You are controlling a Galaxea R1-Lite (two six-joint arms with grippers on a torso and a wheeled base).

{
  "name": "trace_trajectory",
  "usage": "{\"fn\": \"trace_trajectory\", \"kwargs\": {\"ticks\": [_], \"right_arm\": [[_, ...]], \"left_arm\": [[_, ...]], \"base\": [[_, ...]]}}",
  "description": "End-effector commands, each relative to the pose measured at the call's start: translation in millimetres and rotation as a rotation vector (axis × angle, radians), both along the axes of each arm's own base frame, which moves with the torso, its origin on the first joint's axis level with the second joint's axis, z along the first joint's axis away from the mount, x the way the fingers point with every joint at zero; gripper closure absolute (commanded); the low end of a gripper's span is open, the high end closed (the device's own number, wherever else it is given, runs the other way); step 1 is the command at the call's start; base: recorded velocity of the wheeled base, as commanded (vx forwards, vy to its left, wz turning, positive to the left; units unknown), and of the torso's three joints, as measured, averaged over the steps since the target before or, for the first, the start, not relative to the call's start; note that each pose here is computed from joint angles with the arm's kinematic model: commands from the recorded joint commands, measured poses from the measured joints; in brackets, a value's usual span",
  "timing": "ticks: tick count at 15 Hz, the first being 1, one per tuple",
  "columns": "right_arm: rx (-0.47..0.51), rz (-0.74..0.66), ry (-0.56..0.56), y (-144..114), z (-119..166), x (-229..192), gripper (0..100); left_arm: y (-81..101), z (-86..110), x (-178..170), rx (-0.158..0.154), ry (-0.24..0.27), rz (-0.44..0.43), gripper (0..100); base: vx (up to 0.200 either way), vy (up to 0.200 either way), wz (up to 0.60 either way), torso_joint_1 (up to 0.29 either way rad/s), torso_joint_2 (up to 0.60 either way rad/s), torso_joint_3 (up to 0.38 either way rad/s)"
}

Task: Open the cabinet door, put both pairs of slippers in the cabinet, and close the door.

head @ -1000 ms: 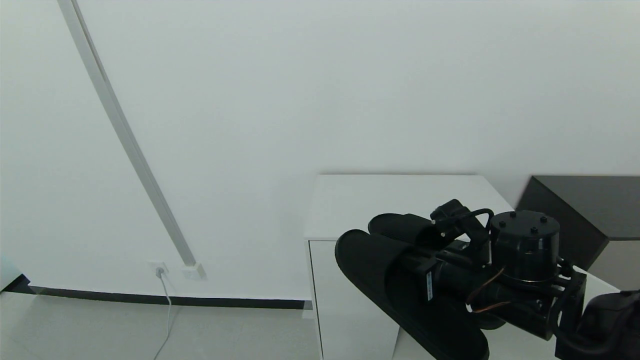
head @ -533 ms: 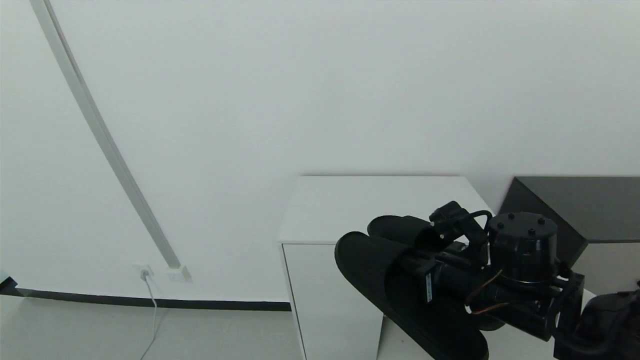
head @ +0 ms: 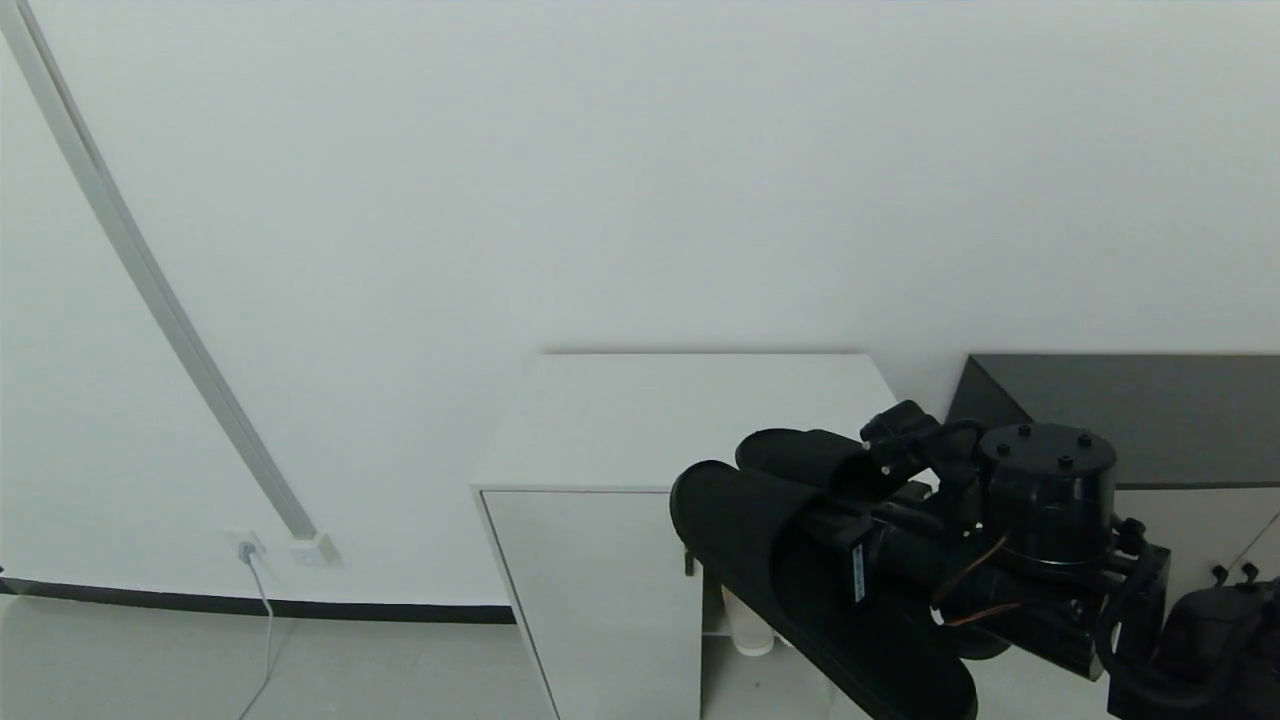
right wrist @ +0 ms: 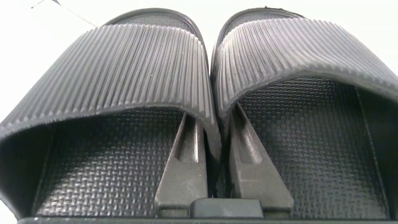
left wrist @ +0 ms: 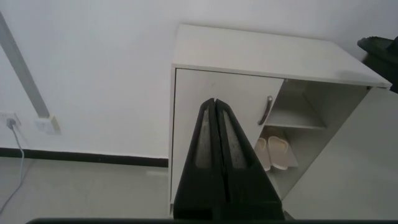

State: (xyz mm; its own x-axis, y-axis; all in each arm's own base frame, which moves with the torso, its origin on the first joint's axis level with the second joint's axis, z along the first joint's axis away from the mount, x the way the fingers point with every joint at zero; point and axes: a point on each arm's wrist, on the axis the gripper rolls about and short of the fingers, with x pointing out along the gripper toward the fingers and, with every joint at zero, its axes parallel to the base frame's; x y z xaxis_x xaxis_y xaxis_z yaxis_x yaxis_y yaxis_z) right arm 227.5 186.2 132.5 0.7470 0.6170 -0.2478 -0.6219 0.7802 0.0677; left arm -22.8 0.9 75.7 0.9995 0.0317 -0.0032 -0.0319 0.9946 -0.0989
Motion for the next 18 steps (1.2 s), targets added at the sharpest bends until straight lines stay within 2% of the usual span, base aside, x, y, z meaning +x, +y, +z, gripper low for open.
{"fn": "trace_trajectory", "kwargs": {"ticks": [1, 3, 18], "right_arm": [[0.0, 0.0, 0.003, 0.6, -0.8, 0.7, 100], [0.005, -0.003, -0.007, 1.6, 0.0, 2.0, 100], [-0.002, -0.006, -0.002, 1.9, -3.8, 1.8, 100]], "left_arm": [[0.0, 0.0, 0.0, -0.001, 0.0, 0.001, 100], [0.0, 0.0, 0.1, -0.002, 0.001, 0.001, 100], [0.0, 0.0, 0.0, -0.004, 0.0, 0.001, 100]], "base": [[0.0, -0.2, 0.0, 0.002, 0.0, -0.002], [0.0, -0.2, 0.0, 0.007, 0.0, -0.002], [0.0, 0.0, 0.0, -0.009, 0.02, 0.01]]}}
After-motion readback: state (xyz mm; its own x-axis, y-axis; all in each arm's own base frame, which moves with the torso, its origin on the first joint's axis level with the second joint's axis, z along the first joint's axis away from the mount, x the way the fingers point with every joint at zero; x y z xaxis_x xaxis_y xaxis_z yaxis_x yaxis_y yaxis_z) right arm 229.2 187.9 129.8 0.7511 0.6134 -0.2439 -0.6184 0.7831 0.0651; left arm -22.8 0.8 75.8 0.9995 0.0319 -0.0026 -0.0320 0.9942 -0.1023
